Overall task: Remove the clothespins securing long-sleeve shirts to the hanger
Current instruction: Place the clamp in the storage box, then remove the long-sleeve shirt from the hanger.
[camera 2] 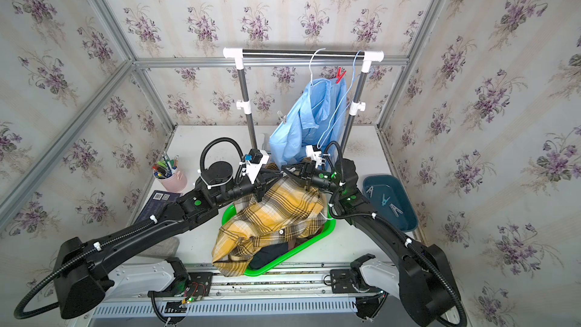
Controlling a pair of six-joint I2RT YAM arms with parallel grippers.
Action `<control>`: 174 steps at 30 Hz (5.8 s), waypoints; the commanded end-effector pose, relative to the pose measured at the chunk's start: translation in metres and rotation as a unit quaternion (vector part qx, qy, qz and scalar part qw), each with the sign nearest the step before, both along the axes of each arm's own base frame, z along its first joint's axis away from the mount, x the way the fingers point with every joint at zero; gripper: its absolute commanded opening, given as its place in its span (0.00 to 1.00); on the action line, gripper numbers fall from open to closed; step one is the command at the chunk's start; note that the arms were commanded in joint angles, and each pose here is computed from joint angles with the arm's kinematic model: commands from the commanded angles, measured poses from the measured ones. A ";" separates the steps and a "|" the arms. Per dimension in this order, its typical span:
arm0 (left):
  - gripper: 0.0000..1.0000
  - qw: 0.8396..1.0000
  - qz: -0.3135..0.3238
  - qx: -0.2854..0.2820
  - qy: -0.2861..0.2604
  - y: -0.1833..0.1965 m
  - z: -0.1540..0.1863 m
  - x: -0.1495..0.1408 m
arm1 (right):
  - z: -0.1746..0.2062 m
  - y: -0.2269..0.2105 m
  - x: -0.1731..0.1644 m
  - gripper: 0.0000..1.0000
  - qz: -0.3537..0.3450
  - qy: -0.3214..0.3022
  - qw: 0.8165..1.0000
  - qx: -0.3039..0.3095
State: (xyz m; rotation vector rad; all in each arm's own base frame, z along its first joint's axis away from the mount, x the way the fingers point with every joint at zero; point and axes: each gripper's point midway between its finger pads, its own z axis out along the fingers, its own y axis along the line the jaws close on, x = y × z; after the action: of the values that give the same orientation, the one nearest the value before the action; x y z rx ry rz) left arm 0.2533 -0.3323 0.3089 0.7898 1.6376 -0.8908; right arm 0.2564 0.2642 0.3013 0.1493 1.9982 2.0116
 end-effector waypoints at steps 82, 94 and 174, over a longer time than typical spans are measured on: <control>0.95 0.916 0.034 0.281 0.285 0.051 -0.179 -0.061 | -0.139 -0.138 -0.059 0.37 -0.169 0.053 0.943 -0.281; 0.98 0.948 0.013 0.277 0.153 0.047 -0.104 -0.062 | -0.046 -0.138 -0.026 0.00 -0.221 0.011 0.948 -0.229; 0.00 0.948 0.157 0.232 0.155 0.035 -0.100 0.012 | 0.054 -0.160 0.005 0.00 -0.289 -0.020 0.933 -0.214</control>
State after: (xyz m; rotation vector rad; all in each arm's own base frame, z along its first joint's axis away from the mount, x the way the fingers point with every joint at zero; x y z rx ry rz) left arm 0.2570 -0.2753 0.2020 0.7108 2.2670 -0.3313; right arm 0.2648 0.0982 0.3488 0.5324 2.0220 1.1298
